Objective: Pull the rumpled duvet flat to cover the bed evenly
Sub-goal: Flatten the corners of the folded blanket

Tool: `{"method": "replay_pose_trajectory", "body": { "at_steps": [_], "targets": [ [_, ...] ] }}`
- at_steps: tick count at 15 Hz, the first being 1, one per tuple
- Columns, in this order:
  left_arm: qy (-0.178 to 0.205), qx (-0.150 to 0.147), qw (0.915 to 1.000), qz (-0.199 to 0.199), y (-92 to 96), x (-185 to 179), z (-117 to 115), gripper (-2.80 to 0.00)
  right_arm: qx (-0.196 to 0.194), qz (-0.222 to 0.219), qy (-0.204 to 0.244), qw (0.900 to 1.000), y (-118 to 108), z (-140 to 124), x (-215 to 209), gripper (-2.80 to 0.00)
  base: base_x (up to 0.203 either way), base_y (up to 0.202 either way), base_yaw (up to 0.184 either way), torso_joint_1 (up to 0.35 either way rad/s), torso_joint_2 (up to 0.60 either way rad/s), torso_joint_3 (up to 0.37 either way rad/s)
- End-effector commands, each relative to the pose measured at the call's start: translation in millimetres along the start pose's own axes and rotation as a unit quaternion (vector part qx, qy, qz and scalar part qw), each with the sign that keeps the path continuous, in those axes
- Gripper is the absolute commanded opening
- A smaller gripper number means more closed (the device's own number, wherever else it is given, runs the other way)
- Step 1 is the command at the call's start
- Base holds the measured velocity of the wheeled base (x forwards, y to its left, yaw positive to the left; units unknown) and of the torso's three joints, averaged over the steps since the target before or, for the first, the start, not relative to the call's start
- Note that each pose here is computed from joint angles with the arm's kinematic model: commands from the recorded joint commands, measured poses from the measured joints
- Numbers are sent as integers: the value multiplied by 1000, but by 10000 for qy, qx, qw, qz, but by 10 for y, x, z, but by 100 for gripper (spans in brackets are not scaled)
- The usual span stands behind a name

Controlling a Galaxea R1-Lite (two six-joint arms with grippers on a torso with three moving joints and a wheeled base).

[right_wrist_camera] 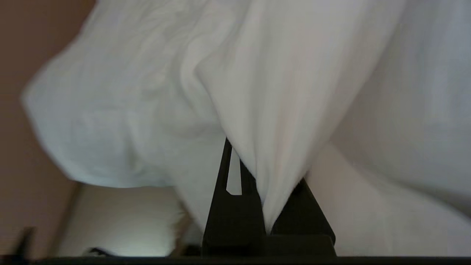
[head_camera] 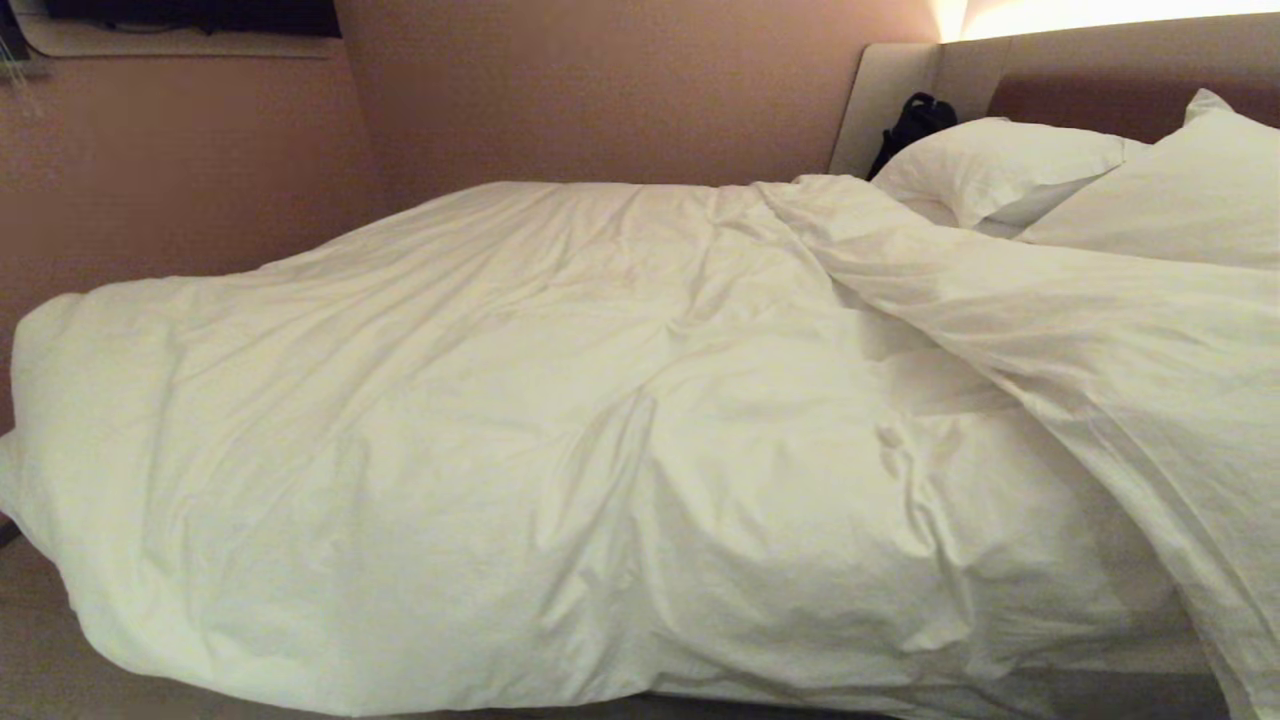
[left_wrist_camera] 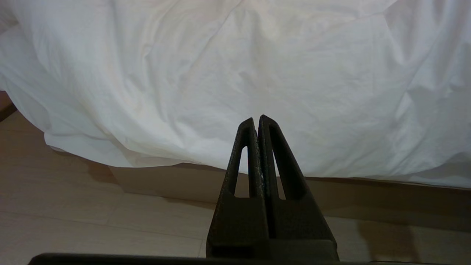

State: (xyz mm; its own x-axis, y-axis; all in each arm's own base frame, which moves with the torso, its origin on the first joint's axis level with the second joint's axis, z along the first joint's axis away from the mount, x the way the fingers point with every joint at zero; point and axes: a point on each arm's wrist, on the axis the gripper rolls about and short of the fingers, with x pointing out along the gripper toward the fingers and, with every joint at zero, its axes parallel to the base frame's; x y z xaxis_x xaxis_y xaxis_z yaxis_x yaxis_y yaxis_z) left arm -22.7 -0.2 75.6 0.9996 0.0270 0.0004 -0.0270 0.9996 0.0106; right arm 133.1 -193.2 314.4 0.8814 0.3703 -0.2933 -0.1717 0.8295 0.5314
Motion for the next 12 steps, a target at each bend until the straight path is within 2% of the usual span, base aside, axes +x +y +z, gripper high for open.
{"method": "replay_pose_trajectory", "body": {
  "at_steps": [1,4,6,10,12],
  "targets": [
    [-3,1,10000,3,0,0,0,-280,1061,203,291,9937,117,-156,-2,-280,0,0,0,0,0,0],
    [2,1,10000,-5,0,1,0,-280,1354,120,329,9902,9,-225,-17,-280,0,0,0,0,0,0],
    [2,1,10000,3,0,1,0,-280,1377,53,290,9900,37,-249,-54,-280,0,0,0,0,0,0],
    [4,1,10000,3,0,1,0,-280,864,-83,108,9962,367,-220,-156,-280,0,0,0,0,0,0],
    [-2,1,10000,3,0,0,0,-280,721,-98,54,9973,421,-189,-174,-280,0,0,0,0,0,0]
  ]
}}
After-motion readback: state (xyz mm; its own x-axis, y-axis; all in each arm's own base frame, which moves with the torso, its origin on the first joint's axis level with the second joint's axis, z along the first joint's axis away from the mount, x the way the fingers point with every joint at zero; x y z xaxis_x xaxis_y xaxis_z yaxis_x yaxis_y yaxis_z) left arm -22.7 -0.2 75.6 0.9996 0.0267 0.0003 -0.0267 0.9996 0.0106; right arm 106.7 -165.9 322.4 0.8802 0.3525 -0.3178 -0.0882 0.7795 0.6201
